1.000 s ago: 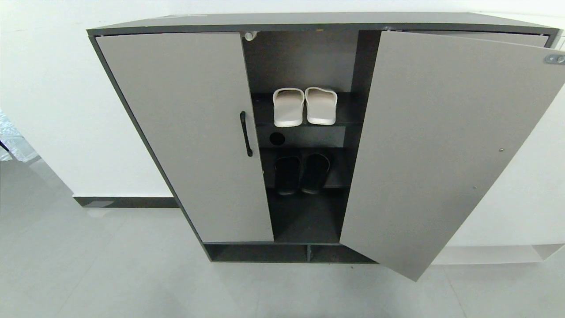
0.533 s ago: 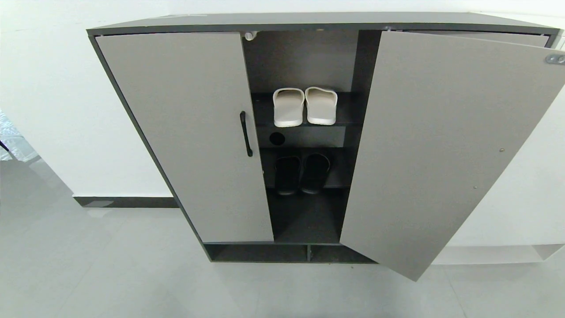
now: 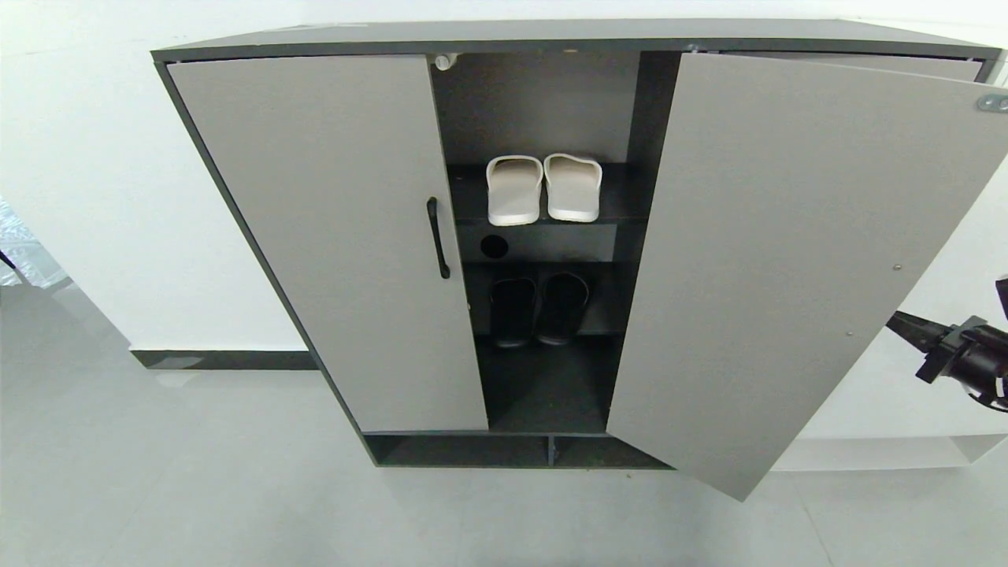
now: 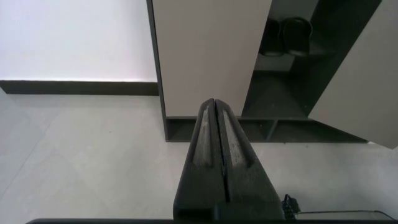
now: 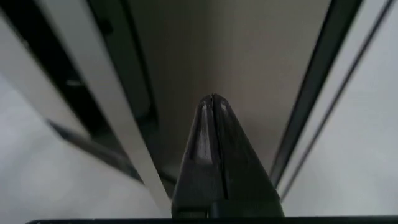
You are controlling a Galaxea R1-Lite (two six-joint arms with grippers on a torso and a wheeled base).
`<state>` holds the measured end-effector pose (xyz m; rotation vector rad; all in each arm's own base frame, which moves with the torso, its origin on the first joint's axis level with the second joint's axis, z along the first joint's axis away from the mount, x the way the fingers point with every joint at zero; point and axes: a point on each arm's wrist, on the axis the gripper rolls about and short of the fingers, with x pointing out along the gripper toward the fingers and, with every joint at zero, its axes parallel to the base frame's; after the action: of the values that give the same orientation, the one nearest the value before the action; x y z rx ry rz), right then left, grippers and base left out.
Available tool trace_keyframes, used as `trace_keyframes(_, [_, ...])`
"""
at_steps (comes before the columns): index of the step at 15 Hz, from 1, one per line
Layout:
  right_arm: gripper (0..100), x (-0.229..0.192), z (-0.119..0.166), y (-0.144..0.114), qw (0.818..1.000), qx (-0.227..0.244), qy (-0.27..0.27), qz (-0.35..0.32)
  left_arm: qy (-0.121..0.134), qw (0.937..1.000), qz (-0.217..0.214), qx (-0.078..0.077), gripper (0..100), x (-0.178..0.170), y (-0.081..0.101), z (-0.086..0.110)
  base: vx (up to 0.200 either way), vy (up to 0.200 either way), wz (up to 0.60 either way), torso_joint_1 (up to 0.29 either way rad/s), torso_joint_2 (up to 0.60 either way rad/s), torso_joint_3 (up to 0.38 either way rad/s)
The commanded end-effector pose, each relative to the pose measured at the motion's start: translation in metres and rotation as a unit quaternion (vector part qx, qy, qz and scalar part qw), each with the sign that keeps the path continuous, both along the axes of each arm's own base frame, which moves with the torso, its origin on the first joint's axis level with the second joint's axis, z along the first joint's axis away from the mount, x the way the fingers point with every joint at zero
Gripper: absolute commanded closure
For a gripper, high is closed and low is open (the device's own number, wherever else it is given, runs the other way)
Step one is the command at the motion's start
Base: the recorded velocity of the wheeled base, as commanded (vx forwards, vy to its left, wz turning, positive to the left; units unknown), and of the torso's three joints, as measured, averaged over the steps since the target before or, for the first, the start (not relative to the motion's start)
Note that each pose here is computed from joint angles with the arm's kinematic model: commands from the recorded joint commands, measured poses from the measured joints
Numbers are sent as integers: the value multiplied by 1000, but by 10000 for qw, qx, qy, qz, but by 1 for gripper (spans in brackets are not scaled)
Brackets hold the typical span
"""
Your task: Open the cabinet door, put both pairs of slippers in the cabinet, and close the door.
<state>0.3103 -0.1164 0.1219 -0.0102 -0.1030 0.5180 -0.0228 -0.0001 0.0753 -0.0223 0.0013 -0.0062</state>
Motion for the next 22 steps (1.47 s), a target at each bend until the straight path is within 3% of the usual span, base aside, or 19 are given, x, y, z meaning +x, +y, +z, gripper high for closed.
trace_keyframes(1, [100,21,-30,3,9992,143,319,185,1,10000,0,-3,100,0,0,0,0,0,0,0,0,0])
trace_keyframes(5, [100,33,-29,25,9974,312,385,518,9,10000,0,-3,100,0,0,0,0,0,0,0,0,0])
trace_keyframes(8, [100,10,-28,32,9952,367,615,672,9,10000,0,-3,100,0,0,0,0,0,0,0,0,0])
trace_keyframes(14, [100,-75,-23,54,9581,306,1066,2640,1,10000,0,-3,100,0,0,0,0,0,0,0,0,0])
trace_keyframes(16, [100,-98,-29,93,9339,142,1069,3409,9,10000,-7,-3,100,0,0,0,0,0,0,0,0,0])
trace_keyframes(17, [100,-94,-30,97,9330,135,1081,3430,9,10000,0,-3,100,0,0,0,0,0,0,0,0,0])
trace_keyframes(20, [100,-65,-40,98,9602,133,1192,2522,9,10000,0,-3,100,0,0,0,0,0,0,0,0,0])
trace_keyframes(22, [100,-68,-46,129,9658,74,1425,2166,9,10000,0,-3,100,0,0,0,0,0,0,0,0,0])
